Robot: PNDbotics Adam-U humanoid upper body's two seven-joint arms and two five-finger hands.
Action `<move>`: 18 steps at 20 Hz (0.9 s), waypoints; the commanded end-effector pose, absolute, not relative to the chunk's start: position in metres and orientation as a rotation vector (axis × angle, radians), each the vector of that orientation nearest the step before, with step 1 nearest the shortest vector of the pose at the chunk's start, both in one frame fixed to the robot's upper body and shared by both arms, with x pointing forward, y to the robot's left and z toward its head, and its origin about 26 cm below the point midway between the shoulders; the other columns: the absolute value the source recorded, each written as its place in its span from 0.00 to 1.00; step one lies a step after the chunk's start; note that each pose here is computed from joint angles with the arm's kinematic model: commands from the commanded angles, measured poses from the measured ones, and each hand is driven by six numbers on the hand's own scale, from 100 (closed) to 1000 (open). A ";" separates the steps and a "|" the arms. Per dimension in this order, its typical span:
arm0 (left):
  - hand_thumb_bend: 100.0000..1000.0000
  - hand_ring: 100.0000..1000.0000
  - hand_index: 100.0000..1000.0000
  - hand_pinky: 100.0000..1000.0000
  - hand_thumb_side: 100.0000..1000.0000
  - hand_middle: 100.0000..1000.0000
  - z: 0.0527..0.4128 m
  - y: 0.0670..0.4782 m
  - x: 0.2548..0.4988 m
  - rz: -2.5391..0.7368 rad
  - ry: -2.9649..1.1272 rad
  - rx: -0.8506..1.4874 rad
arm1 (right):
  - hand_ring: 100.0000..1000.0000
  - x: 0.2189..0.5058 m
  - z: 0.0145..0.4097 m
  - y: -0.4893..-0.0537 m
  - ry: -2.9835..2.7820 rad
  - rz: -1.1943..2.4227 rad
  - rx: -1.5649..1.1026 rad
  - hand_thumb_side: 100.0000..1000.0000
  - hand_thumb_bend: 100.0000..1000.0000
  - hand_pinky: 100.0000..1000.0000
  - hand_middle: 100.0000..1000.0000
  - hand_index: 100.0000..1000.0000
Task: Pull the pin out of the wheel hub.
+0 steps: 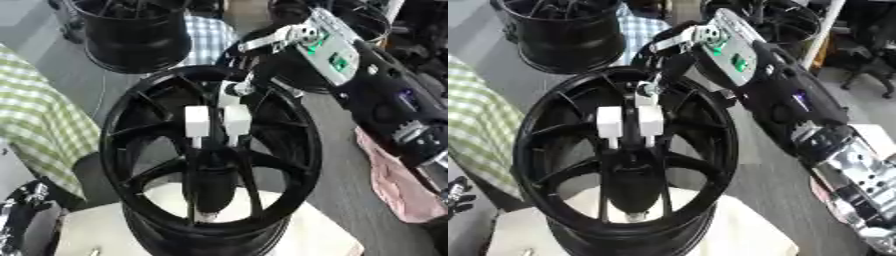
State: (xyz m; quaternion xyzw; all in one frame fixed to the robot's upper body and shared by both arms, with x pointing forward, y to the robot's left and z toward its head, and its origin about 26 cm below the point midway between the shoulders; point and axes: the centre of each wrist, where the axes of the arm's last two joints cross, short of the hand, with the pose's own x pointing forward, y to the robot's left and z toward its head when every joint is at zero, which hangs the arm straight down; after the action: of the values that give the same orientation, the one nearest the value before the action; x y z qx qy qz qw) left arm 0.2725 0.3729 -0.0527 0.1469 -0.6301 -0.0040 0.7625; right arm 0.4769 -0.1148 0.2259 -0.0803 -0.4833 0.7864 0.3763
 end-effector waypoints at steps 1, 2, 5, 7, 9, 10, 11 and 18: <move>0.13 0.65 0.76 0.70 0.56 0.64 -0.040 0.376 0.280 -0.037 -1.409 0.334 | 0.86 0.481 0.232 -0.119 -1.244 2.001 -0.245 0.48 0.17 0.84 0.85 0.94; 0.13 0.65 0.76 0.70 0.56 0.64 -0.040 0.376 0.280 -0.037 -1.409 0.334 | 0.86 0.482 0.230 -0.120 -1.243 1.997 -0.247 0.48 0.17 0.84 0.85 0.94; 0.13 0.65 0.76 0.70 0.56 0.64 -0.039 0.376 0.280 -0.038 -1.411 0.333 | 0.85 0.485 0.225 -0.121 -1.242 1.984 -0.254 0.47 0.16 0.83 0.84 0.93; 0.13 0.65 0.76 0.70 0.56 0.64 -0.039 0.375 0.281 -0.038 -1.412 0.333 | 0.85 0.486 0.223 -0.122 -1.244 1.978 -0.256 0.47 0.16 0.83 0.84 0.93; 0.13 0.65 0.76 0.70 0.56 0.64 -0.039 0.375 0.281 -0.039 -1.414 0.331 | 0.84 0.487 0.220 -0.123 -1.244 1.972 -0.255 0.46 0.16 0.83 0.81 0.92; 0.13 0.65 0.76 0.70 0.56 0.64 -0.039 0.375 0.281 -0.039 -1.414 0.331 | 0.84 0.488 0.219 -0.123 -1.243 1.970 -0.255 0.46 0.16 0.83 0.81 0.92; 0.13 0.65 0.76 0.70 0.56 0.64 -0.039 0.375 0.281 -0.039 -1.414 0.330 | 0.84 0.488 0.217 -0.123 -1.242 1.969 -0.256 0.45 0.15 0.83 0.79 0.91; 0.13 0.65 0.76 0.70 0.56 0.64 -0.039 0.374 0.282 -0.040 -1.416 0.326 | 0.82 0.490 0.208 -0.123 -1.213 1.972 -0.256 0.45 0.15 0.82 0.76 0.89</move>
State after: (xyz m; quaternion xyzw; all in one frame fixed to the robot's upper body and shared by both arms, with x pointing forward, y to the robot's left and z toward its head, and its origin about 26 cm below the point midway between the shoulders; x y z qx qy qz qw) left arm 0.2757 0.3708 -0.0504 0.1436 -0.6346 -0.0081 0.7593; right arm 0.4879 -0.1203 0.1968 -0.0887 -0.4741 0.7794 0.3999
